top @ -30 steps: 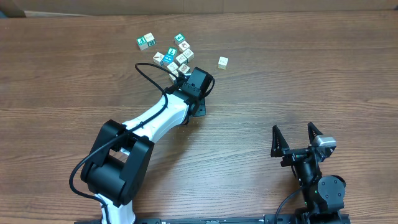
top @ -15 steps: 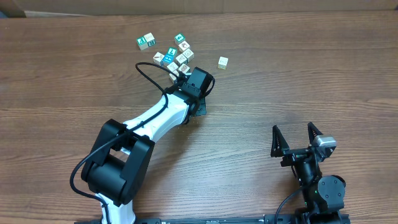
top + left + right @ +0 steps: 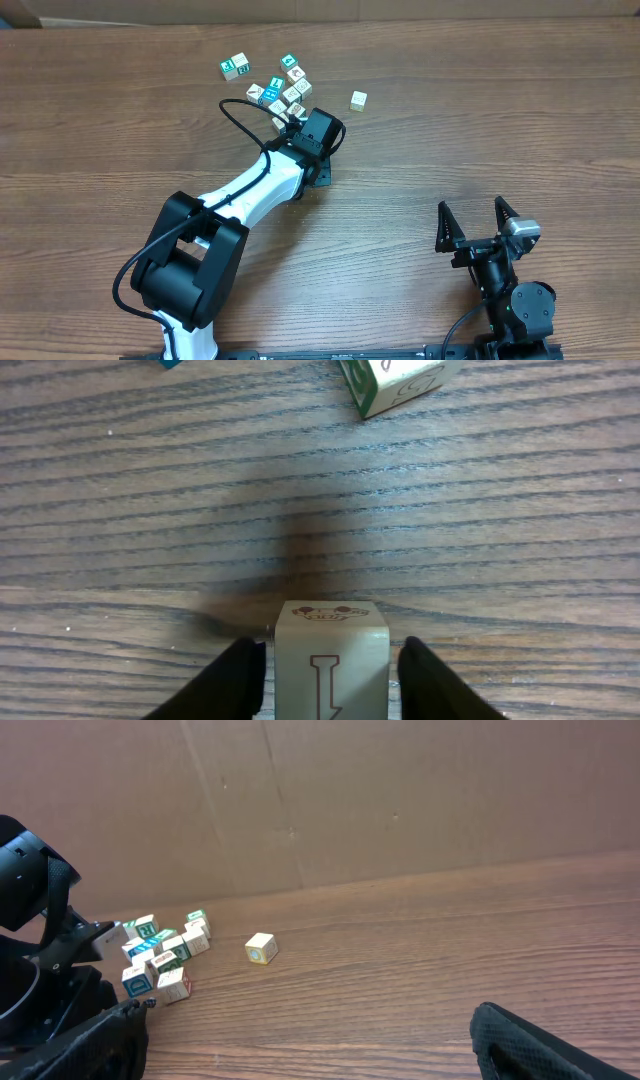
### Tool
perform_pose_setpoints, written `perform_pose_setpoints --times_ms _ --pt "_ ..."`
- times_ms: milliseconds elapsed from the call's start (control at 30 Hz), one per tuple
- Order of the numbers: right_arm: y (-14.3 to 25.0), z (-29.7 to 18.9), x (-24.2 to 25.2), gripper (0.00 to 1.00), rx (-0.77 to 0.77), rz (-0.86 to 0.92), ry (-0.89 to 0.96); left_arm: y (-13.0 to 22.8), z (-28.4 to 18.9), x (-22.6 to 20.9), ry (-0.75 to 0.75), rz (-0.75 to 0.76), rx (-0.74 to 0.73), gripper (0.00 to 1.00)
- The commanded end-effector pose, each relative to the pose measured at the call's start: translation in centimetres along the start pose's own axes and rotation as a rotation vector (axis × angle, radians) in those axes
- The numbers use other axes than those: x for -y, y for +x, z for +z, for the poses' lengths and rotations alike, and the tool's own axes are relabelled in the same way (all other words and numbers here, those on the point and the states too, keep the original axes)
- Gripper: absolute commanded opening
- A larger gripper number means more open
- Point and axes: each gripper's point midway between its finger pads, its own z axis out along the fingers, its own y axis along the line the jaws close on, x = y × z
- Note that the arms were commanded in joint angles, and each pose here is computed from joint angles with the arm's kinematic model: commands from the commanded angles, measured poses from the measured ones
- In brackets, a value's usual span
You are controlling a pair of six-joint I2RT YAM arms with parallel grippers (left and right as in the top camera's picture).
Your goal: Form a horizontal line
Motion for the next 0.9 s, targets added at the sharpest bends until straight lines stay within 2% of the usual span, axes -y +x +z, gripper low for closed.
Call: perform_pose_setpoints --times_ms 0,67,333,867 --pt "0.14 0.02 0.24 1.00 0.005 -0.005 0.009 0.51 0.72 -0.79 -0.032 0.011 -0.010 0.43" --pt "0.14 0.02 0.24 1.00 0.005 -0.004 0.009 0.51 0.72 -0.79 -0.032 0.010 -0.010 0.42" --pt "0.14 0.02 0.24 1.00 0.005 -0.004 0.009 0.49 0.72 -0.79 -0.031 0.010 -0.009 0.28" --pt "0.14 0.02 0.24 1.00 0.005 -0.005 0.009 0.19 0.73 -0.61 -0.025 0.008 0.003 0.28"
